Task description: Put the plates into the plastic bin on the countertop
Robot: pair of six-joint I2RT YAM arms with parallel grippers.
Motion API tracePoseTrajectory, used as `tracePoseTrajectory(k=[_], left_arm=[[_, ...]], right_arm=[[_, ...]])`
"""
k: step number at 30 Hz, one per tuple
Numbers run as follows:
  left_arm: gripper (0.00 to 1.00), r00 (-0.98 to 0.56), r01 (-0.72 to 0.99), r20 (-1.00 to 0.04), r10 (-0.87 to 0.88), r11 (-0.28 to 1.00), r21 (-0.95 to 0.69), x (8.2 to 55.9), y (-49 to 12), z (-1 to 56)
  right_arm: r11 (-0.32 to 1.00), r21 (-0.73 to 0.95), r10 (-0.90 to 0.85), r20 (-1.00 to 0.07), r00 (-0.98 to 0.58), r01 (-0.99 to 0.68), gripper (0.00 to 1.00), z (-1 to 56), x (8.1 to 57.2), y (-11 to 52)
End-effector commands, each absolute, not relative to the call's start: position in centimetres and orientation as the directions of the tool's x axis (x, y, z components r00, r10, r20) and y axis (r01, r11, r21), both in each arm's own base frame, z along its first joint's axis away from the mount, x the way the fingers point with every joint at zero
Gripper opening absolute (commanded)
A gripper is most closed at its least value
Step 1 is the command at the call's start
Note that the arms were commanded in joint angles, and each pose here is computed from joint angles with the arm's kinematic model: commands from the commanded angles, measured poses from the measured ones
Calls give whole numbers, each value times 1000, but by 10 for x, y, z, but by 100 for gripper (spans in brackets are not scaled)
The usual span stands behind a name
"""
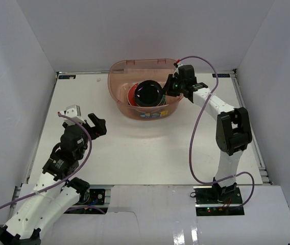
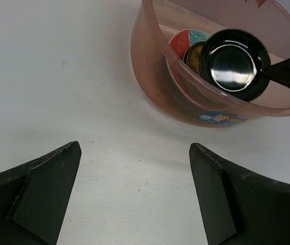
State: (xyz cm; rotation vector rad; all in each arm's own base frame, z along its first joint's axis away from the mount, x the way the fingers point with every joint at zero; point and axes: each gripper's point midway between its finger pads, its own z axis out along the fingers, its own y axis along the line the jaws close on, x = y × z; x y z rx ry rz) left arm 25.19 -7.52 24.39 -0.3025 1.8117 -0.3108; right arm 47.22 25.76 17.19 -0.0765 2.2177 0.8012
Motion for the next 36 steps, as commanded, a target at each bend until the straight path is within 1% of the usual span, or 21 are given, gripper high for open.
tracePoseTrajectory(k=[1,3,4,6,8,9,12,14,15,16,17,18,19,20,21,22,25,28,30,33,36], left_arm=[[98,-258,-40,-895,-365,929,-368,252,-76,246],[98,-268,-41,-894,-359,932,-361,254,-76,243],[98,-271,-44,-894,-357,932,-359,254,-76,242],[98,-279,-44,-893,-352,934,-354,256,-77,240],[98,-286,-38,-892,-349,935,-354,256,-78,240],[98,-284,-35,-893,-349,934,-354,256,-78,241],[98,-287,-23,-893,-348,934,-357,256,-80,240],[98,-291,-4,-892,-345,933,-359,255,-83,241],[98,-291,8,-891,-348,931,-366,254,-85,243],[98,-296,43,-891,-343,927,-372,252,-90,246],[98,-293,69,-892,-344,923,-378,251,-94,250],[98,-294,92,-893,-342,919,-383,250,-97,253],[98,-291,130,-891,-348,909,-397,247,-102,261],[98,-285,149,-891,-352,902,-404,246,-105,266],[98,-275,163,-891,-360,896,-412,244,-106,272],[98,-260,190,-892,-369,886,-423,241,-108,285],[98,-231,238,-897,-377,872,-427,234,-110,308],[98,-212,267,-913,-349,878,-397,222,-106,318],[98,-222,206,-916,-335,902,-380,217,-92,303],[98,-264,146,-905,-334,913,-380,211,-83,278],[98,-247,126,-888,-387,896,-425,209,-80,282]], right_arm=[[794,501,185,-738,-649,-344,13,205,486,271],[807,489,184,-740,-647,-330,26,202,488,272],[809,489,192,-745,-639,-327,46,205,489,272],[813,480,210,-769,-604,-329,60,222,491,270],[820,459,218,-803,-555,-341,89,246,491,264],[823,451,220,-813,-540,-345,97,255,490,262],[824,415,202,-851,-485,-386,90,290,478,256],[819,392,206,-882,-423,-419,90,323,457,247],[836,362,172,-886,-430,-412,90,309,447,240],[837,339,179,-911,-371,-429,90,336,427,229],[856,295,124,-914,-385,-424,90,311,412,219],[868,277,117,-921,-371,-412,90,308,400,210],[863,269,145,-943,-300,-428,90,335,372,197],[856,266,158,-951,-267,-443,90,339,356,191],[851,276,137,-938,-318,-448,90,301,337,187],[829,275,185,-957,-225,-487,90,329,306,177],[828,302,272,-953,-131,-474,90,326,257,147],[863,333,338,-939,-55,-380,90,312,232,113],[881,337,342,-939,-45,-333,90,296,227,100],[875,362,360,-931,-66,-322,90,267,222,98],[862,376,373,-925,-78,-340,90,264,223,104]])
